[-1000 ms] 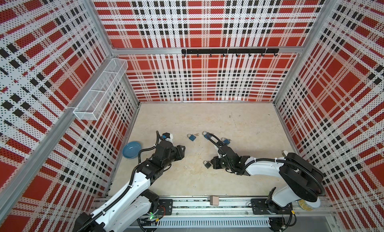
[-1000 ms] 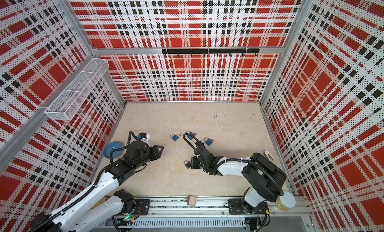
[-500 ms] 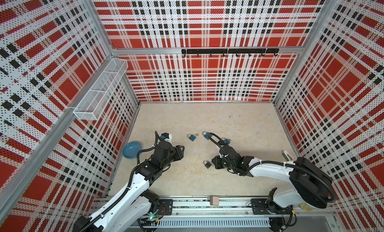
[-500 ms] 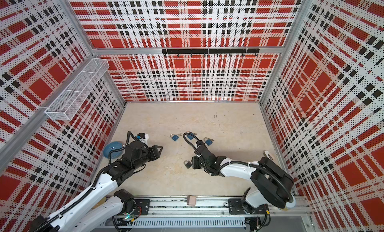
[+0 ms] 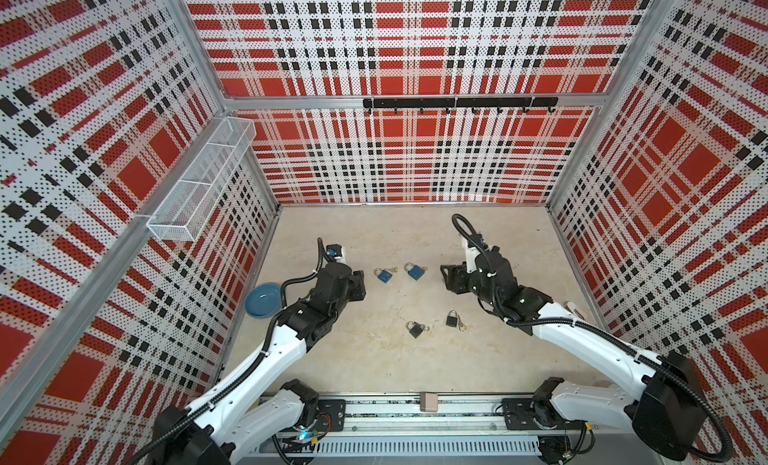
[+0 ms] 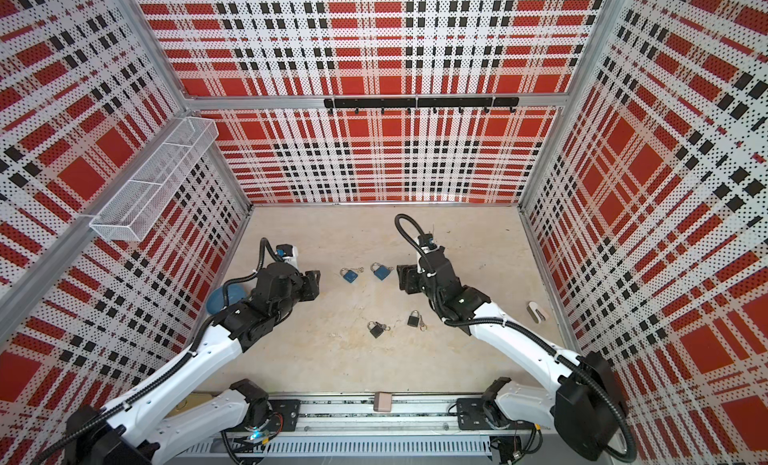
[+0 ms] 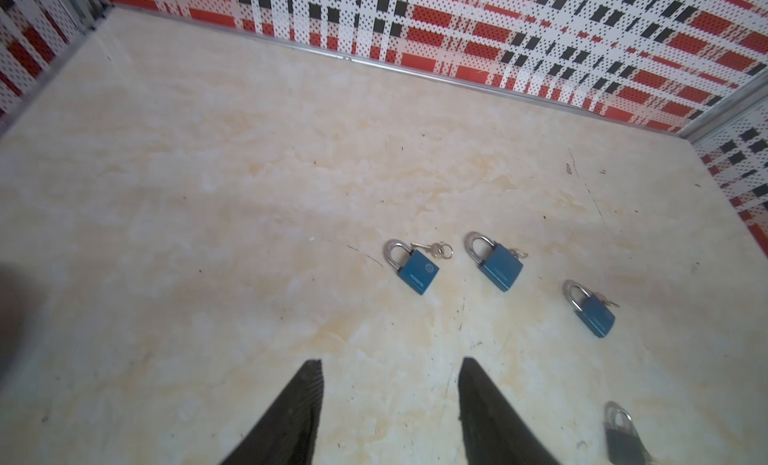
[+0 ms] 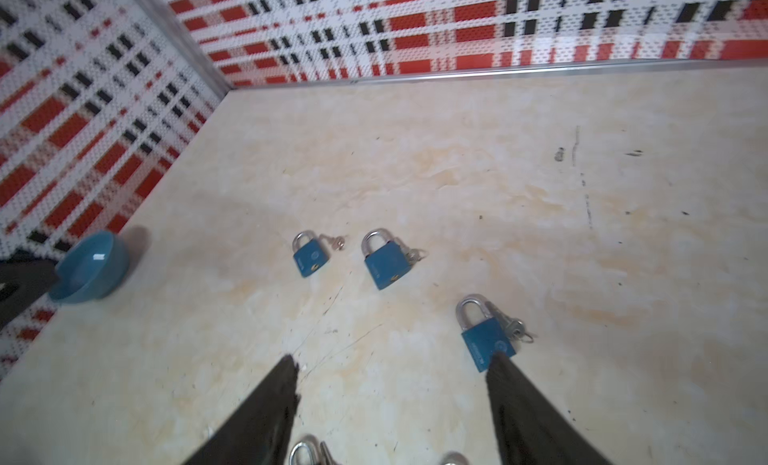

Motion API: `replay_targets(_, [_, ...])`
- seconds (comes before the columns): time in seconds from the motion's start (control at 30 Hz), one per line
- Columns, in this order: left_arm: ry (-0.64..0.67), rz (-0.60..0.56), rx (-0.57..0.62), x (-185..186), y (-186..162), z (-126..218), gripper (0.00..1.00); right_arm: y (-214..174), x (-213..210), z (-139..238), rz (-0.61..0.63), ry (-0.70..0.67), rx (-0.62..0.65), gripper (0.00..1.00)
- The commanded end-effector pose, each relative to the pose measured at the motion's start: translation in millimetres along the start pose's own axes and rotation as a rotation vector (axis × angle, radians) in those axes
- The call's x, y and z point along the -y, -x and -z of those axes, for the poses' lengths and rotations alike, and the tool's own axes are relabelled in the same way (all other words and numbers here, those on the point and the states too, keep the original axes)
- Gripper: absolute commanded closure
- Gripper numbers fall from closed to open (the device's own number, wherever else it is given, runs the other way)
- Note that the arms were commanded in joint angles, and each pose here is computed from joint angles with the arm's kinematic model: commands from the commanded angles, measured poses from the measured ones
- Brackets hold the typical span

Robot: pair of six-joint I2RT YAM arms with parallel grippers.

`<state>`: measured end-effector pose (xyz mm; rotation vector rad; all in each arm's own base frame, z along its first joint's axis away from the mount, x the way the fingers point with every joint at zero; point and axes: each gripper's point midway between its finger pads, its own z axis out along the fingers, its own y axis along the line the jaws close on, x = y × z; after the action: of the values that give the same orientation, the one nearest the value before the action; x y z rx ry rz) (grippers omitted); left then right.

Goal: Lock with the key

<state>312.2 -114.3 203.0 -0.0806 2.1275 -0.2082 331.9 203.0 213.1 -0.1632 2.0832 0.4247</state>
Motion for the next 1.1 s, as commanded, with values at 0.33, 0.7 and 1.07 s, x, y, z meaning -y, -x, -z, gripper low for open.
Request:
replay_targets(0.33, [0.168, -0.054, 0.160, -34.6, 53.1, -21.9, 0.01, 33.4, 148.5, 29.0, 0.043, -0.386, 0.166, 0.00])
replay_targets(0.7, [0.445, -0.242, 0.252, -102.4, 33.5, -50.3, 0.00, -7.1, 236.9, 20.5, 0.144, -0.704, 0.218, 0.00])
replay_targets(1.07, [0.307, -0.287, 0.312, -110.1, 9.8, -95.2, 0.00, -22.1, 243.1, -7.3, 0.150, -0.645, 0.319, 0.00])
